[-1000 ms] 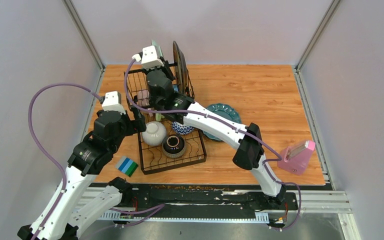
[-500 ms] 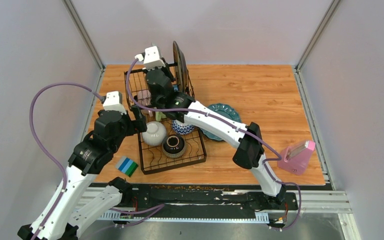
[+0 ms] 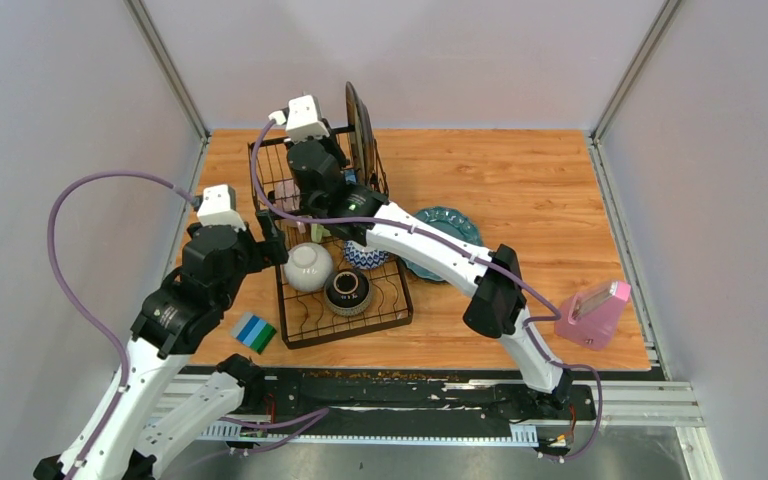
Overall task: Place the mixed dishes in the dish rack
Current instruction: Insert the plate into the dish rack.
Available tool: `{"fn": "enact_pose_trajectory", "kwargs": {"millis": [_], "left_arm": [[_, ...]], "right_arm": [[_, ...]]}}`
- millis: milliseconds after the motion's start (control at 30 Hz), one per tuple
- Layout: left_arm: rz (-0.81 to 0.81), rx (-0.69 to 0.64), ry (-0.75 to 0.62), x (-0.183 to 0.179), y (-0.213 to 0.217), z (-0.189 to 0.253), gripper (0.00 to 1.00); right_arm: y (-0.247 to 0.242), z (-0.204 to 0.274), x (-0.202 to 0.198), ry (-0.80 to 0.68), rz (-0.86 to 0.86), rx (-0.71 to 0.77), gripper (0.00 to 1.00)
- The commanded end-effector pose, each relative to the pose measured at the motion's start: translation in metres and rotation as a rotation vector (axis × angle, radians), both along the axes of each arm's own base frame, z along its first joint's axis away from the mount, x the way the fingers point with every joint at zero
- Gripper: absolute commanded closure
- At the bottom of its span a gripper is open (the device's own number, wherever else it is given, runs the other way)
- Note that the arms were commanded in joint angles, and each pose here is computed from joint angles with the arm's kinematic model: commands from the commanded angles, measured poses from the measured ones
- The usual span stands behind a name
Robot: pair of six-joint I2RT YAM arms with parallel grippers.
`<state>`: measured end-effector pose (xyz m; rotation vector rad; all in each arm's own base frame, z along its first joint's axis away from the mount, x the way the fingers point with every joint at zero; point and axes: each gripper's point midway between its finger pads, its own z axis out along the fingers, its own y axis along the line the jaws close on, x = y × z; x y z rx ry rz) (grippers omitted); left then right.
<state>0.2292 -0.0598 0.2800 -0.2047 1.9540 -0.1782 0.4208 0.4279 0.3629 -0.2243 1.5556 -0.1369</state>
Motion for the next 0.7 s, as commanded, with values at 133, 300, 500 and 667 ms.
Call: {"fn": "enact_pose_trajectory", "kwargs": {"millis": [133, 300, 500, 667], "left_arm": [[0.178, 0.002, -0.137, -0.017, 0.045, 0.042, 0.0], [0.178, -0.003, -0.14, -0.019, 0.045, 0.041, 0.0], [0.158, -0.006, -0.124, -0.016, 0.04, 0.037, 0.0], [0.155, -0.009, -0.125, -0.016, 0.039, 0.036, 0.0]], "right_arm": [[-0.013, 0.041, 0.005, -0.062, -0.04, 0.164, 0.95], [-0.017, 0.037, 0.004, -0.055, -0.064, 0.167, 0.93], [-0.017, 0.036, 0.002, -0.049, -0.055, 0.167, 0.89], [-0.017, 0.036, 0.0, -0.045, -0.041, 0.167, 0.85]]}}
